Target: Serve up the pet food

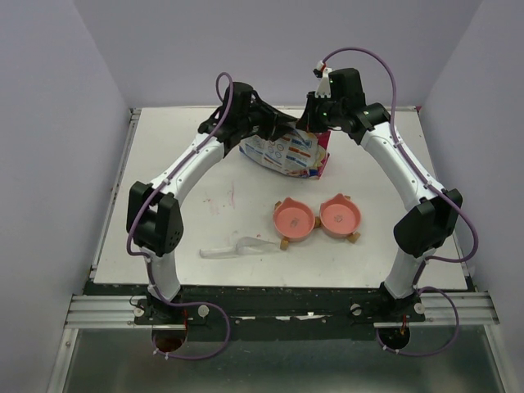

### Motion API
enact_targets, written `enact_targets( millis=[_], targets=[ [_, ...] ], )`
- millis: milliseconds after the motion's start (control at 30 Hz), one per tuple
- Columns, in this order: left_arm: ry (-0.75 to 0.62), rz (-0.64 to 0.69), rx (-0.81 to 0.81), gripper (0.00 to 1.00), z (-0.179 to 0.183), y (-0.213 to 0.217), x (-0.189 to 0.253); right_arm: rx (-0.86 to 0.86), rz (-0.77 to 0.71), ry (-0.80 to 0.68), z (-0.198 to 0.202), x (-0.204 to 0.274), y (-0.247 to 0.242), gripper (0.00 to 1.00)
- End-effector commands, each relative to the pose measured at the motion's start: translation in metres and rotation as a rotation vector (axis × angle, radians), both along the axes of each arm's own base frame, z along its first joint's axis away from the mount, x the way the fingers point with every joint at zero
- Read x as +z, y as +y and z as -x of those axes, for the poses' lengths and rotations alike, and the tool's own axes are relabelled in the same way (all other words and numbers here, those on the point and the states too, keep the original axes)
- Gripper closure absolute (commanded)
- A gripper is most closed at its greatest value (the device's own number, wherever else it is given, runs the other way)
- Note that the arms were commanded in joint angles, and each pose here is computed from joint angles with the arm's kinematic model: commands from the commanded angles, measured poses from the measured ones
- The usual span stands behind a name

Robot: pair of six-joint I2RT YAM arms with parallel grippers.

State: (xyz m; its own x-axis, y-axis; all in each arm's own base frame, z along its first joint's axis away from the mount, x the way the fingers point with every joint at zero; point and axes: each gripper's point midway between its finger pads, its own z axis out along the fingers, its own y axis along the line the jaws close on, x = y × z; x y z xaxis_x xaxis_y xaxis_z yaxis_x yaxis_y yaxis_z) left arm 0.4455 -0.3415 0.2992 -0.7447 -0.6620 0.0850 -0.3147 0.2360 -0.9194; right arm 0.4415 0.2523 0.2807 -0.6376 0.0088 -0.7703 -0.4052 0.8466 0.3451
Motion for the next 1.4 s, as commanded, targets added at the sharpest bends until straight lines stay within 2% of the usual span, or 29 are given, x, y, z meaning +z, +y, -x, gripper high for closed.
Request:
enact_targets(
  millis=[0,33,300,400,433,500,600,667,833,1000,1067,1100,1167,1367],
  targets=[
    [-0.058,0.013,0.004,0.64,0.009,0.005,0.013,0.068,-0.029,0.021,0.017,0.007,0.016,1.00],
    [-0.065,0.015,0.010,0.66,0.008,0.006,0.014,0.068,-0.030,0.020,0.017,0.008,0.015,1.00],
    [-0.067,0.012,0.012,0.67,-0.001,0.002,0.014,0.074,-0.038,0.023,0.017,0.008,0.017,1.00],
    [-0.071,0.016,0.011,0.62,0.000,0.002,0.014,0.081,-0.038,0.027,0.019,0.008,0.018,1.00],
    [-0.064,0.014,0.008,0.56,0.001,0.002,0.012,0.081,-0.037,0.032,0.019,0.008,0.017,0.96],
    [-0.064,0.011,0.005,0.53,0.001,0.002,0.011,0.064,-0.023,0.032,0.018,0.012,0.014,0.76],
    [-0.068,0.005,-0.001,0.52,0.003,0.002,0.011,0.037,-0.006,0.000,0.016,0.030,0.007,0.63],
    [-0.072,0.007,-0.006,0.52,0.005,0.003,0.013,0.031,0.002,-0.010,0.016,0.034,0.005,0.58],
    [-0.091,0.010,-0.020,0.46,0.007,0.002,0.021,0.016,0.031,-0.004,0.010,0.026,-0.001,0.57],
    [-0.106,0.007,-0.032,0.36,0.009,0.002,0.028,-0.011,-0.010,-0.032,0.000,0.042,-0.012,0.52],
    [-0.108,0.007,-0.032,0.36,0.009,0.002,0.029,-0.023,-0.041,-0.032,-0.006,0.047,-0.022,0.52],
    [-0.106,0.005,-0.031,0.36,0.009,0.002,0.028,-0.030,-0.053,-0.022,-0.008,0.047,-0.026,0.52],
    [-0.106,0.005,-0.030,0.45,0.009,0.002,0.028,-0.045,-0.087,-0.009,-0.012,0.050,-0.034,0.52],
    [-0.097,0.004,-0.023,0.49,-0.001,-0.003,0.028,-0.015,-0.120,-0.015,-0.016,0.049,-0.038,0.57]
  ],
)
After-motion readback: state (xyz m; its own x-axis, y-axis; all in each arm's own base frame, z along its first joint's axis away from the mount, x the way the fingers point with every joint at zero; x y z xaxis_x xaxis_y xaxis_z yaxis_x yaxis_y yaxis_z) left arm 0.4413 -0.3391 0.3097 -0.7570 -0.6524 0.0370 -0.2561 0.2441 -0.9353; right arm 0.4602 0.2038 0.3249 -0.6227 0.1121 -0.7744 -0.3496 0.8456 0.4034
